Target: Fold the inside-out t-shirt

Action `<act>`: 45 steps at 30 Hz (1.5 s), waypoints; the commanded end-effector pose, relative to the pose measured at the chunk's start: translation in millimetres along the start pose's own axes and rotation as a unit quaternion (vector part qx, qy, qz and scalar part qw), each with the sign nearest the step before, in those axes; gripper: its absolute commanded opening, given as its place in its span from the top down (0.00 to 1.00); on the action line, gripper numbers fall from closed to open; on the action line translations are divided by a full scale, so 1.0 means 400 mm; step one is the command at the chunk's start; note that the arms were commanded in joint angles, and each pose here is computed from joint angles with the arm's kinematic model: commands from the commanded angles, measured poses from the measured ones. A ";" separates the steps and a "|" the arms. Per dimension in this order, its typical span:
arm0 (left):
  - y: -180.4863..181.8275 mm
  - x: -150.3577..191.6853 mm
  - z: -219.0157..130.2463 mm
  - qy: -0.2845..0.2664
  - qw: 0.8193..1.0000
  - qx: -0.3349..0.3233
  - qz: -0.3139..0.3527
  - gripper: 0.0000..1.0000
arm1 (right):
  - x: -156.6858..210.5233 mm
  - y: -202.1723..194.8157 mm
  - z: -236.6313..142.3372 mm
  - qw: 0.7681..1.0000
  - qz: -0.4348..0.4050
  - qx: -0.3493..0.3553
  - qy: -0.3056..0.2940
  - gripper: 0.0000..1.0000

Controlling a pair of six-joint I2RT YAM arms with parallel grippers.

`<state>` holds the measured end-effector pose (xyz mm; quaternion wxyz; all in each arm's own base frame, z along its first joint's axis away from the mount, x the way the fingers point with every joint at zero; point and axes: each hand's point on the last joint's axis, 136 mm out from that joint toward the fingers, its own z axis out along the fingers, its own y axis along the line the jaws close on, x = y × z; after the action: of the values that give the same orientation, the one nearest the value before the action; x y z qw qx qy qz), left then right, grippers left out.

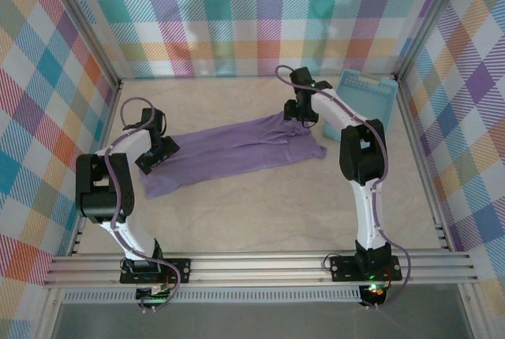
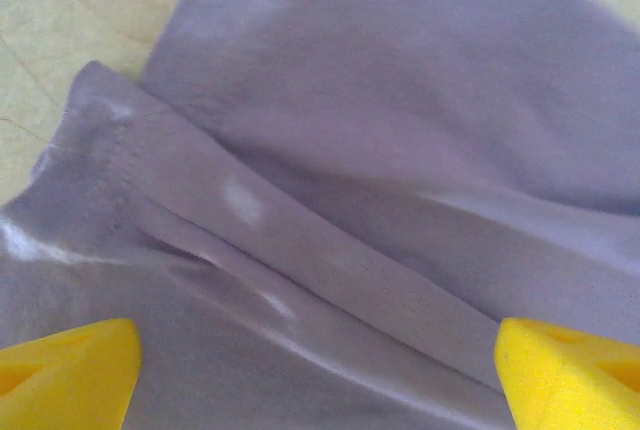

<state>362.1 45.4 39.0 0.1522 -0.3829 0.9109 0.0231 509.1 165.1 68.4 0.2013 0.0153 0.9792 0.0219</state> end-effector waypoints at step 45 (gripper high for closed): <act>0.093 0.107 0.017 0.023 0.998 0.021 -0.059 0.07 | 0.121 -0.087 -0.123 1.000 0.008 0.012 0.007 1.00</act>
<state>335.9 53.7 27.5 0.1818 -0.4329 0.8826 -0.0212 441.6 147.5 53.9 0.1528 0.0365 0.9868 0.0389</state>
